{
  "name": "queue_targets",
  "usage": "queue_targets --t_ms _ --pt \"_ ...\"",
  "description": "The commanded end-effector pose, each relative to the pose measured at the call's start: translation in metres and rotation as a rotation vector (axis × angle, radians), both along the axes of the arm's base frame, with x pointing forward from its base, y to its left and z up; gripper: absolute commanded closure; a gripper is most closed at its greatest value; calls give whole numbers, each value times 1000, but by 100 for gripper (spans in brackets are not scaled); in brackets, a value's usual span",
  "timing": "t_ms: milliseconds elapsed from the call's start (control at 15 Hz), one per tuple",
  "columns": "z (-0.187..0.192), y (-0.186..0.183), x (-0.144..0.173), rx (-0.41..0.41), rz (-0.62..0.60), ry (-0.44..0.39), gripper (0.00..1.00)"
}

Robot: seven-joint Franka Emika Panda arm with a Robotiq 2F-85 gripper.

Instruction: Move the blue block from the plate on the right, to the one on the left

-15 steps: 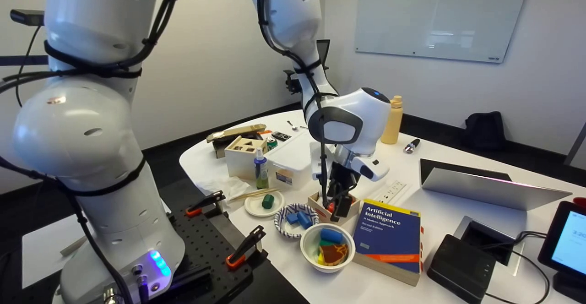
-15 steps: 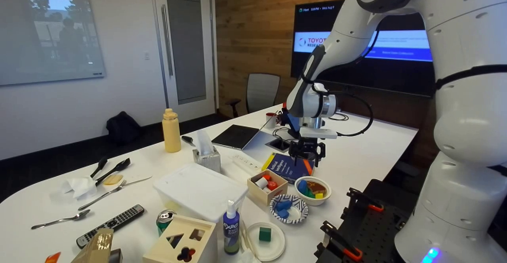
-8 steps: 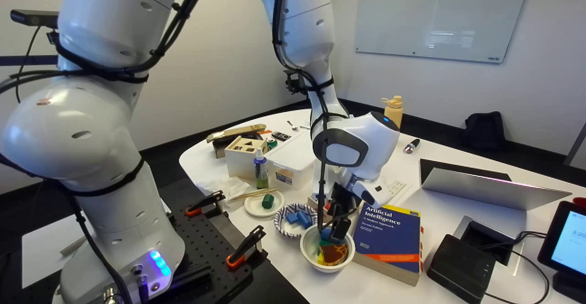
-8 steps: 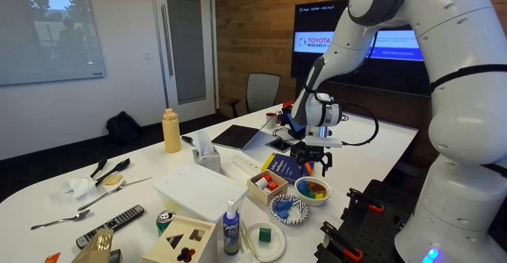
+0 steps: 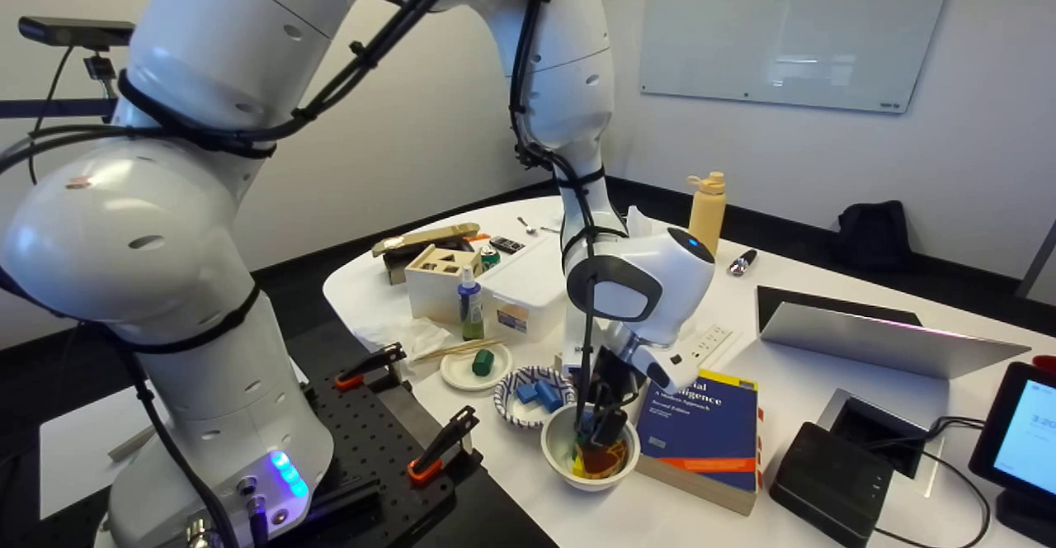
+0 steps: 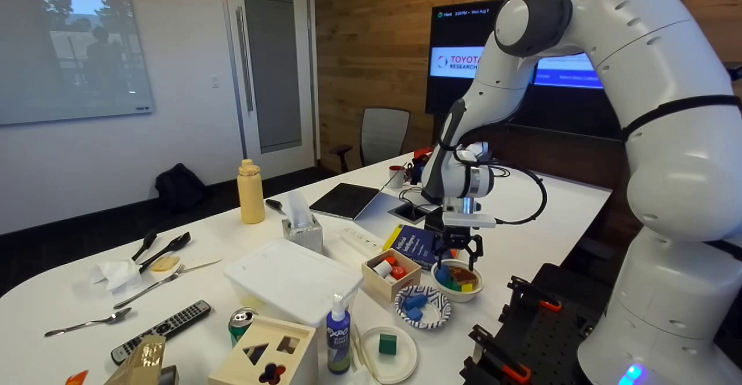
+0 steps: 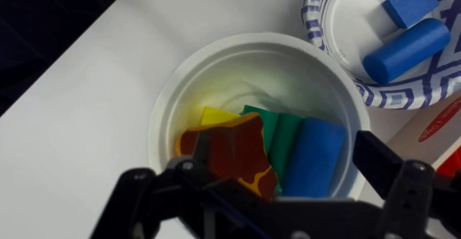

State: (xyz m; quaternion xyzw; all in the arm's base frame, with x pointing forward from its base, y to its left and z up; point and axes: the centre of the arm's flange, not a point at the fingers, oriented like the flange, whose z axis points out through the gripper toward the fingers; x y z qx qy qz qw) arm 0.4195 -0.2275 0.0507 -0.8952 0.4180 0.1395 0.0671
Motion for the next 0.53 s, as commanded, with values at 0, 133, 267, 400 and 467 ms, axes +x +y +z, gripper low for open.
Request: queue_targets --t_ms 0,133,267,400,467 --pt "-7 -3 12 2 -1 1 0" --pt "-8 -5 14 -3 -3 0 0" --pt "-10 -5 17 -8 0 0 0" --pt "-12 -5 18 -11 4 1 0" --pt "-13 -5 19 -11 3 1 0"
